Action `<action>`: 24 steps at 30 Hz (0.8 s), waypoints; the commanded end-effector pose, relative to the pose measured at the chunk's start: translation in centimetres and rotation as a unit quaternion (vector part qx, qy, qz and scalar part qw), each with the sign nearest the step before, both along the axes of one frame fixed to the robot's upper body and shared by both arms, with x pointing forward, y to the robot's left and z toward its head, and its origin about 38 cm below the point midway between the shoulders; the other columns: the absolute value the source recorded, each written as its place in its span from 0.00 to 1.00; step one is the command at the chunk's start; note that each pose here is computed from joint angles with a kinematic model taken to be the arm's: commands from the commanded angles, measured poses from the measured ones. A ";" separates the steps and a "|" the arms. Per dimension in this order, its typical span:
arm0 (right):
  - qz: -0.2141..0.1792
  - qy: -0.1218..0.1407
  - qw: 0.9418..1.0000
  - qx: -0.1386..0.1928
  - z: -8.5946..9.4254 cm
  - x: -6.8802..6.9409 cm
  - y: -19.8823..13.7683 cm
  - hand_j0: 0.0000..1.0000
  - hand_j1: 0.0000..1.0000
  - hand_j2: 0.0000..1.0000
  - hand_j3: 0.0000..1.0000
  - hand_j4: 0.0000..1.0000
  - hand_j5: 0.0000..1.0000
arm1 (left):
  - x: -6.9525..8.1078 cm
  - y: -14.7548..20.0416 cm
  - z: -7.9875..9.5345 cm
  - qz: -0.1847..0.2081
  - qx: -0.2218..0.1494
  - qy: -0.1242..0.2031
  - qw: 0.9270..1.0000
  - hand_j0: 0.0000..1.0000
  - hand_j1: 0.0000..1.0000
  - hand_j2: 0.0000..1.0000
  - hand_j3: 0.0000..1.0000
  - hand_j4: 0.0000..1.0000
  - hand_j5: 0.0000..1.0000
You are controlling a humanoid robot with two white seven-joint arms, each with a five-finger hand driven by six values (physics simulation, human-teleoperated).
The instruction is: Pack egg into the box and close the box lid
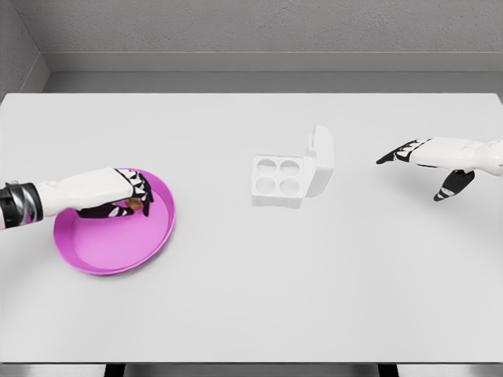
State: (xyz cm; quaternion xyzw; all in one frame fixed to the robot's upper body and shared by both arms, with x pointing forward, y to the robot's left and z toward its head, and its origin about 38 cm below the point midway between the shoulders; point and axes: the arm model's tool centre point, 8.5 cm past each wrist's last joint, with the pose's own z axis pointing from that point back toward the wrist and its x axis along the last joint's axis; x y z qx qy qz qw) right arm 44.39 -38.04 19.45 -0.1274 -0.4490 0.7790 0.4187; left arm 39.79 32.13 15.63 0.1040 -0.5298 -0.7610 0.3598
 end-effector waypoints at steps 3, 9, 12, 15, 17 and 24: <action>-0.001 0.000 1.000 0.002 0.1 0.0 0.0 1.00 1.00 1.00 1.00 1.00 1.00 | -1.4 -0.3 4.5 -0.037 -0.018 -0.030 0.999 0.42 0.42 0.42 0.42 0.42 0.42; -0.001 0.000 1.000 0.002 0.1 0.0 0.0 1.00 1.00 1.00 1.00 1.00 1.00 | -1.4 -1.8 6.4 -0.055 -0.048 -0.055 0.996 0.42 0.42 0.42 0.42 0.42 0.42; -0.001 0.000 1.000 0.002 0.1 0.0 0.0 1.00 1.00 1.00 1.00 1.00 1.00 | -1.1 -4.0 5.8 -0.067 -0.074 -0.057 0.993 0.42 0.42 0.42 0.42 0.42 0.42; 0.000 0.000 1.000 0.003 0.1 0.0 0.1 1.00 1.00 1.00 1.00 1.00 1.00 | -0.9 -5.5 5.6 -0.077 -0.089 -0.060 0.991 0.42 0.42 0.42 0.42 0.42 0.42; 0.000 -0.001 1.000 0.004 0.1 0.1 0.2 1.00 1.00 1.00 1.00 1.00 1.00 | -0.7 -6.3 5.8 -0.081 -0.092 -0.068 0.990 0.42 0.42 0.42 0.42 0.42 0.42; 0.000 -0.002 1.000 0.004 0.2 0.1 0.2 1.00 1.00 1.00 1.00 1.00 1.00 | -0.4 -10.1 4.9 -0.109 -0.099 -0.074 0.986 0.42 0.42 0.42 0.42 0.42 0.42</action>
